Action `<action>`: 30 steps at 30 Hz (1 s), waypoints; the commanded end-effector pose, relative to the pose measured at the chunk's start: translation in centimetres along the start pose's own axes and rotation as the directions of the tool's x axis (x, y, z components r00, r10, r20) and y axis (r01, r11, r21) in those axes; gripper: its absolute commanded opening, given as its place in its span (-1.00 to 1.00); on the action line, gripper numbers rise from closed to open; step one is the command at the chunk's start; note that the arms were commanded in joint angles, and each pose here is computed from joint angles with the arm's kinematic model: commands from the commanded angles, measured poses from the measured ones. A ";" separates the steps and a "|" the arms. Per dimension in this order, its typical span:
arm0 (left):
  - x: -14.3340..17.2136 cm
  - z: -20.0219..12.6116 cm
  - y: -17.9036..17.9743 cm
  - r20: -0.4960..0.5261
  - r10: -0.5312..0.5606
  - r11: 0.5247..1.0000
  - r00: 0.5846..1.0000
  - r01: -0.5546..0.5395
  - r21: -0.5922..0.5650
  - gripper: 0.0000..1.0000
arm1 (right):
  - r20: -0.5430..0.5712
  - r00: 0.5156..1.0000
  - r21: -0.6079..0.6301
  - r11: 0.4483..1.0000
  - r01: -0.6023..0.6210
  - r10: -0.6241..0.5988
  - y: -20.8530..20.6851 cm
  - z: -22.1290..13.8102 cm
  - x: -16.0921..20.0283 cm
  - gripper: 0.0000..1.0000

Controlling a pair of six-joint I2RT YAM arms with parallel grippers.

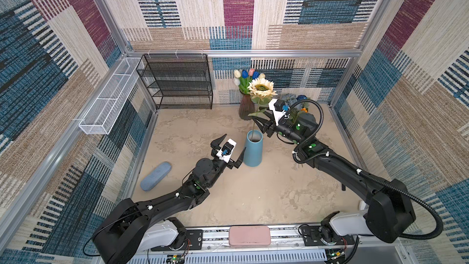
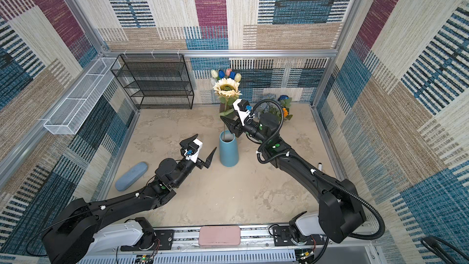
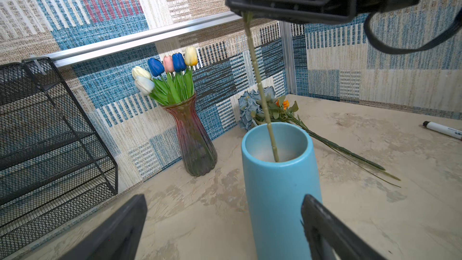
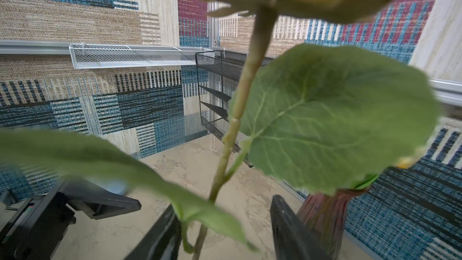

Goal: Arrange flowers in a vase
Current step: Place the flower in the vase.

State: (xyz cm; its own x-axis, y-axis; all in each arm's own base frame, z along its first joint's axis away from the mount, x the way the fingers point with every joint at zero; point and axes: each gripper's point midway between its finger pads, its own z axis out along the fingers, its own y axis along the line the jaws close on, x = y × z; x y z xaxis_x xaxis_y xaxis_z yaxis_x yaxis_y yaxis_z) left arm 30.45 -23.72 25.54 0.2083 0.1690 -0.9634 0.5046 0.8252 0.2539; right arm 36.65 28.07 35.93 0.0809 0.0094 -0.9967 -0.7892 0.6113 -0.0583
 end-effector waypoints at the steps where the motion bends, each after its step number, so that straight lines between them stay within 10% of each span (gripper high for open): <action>1: -0.5 -0.1 0.5 0.019 -0.017 1.000 1.000 0.018 -0.020 0.98 | -0.116 0.993 -0.026 1.000 -0.011 0.008 0.1 0.8 1.9 0.34; 7: -0.3 0.1 0.5 0.018 -0.019 1.000 1.000 0.020 -0.022 0.98 | -0.241 0.969 0.035 0.998 -0.056 0.063 -1.3 1.8 3.7 0.37; 17: -0.7 0.1 0.7 0.032 -0.023 0.999 0.999 0.024 -0.021 0.98 | -0.088 0.996 -0.005 1.000 -0.013 0.013 0.9 -2.0 -1.2 0.41; 30: -2.4 -0.7 0.5 0.059 -0.032 0.999 0.998 0.031 0.016 0.98 | 0.059 0.995 0.394 0.913 -0.103 0.087 -9.0 -7.0 -4.5 -0.02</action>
State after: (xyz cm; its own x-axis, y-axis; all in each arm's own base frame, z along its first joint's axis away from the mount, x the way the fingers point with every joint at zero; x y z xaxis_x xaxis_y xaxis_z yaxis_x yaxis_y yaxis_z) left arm 30.03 -23.03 27.07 0.2337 0.1421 -0.9619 0.4984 0.8319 0.2440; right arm 37.71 19.08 40.10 0.0723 0.0246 -0.9971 -0.5397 0.8417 -0.0184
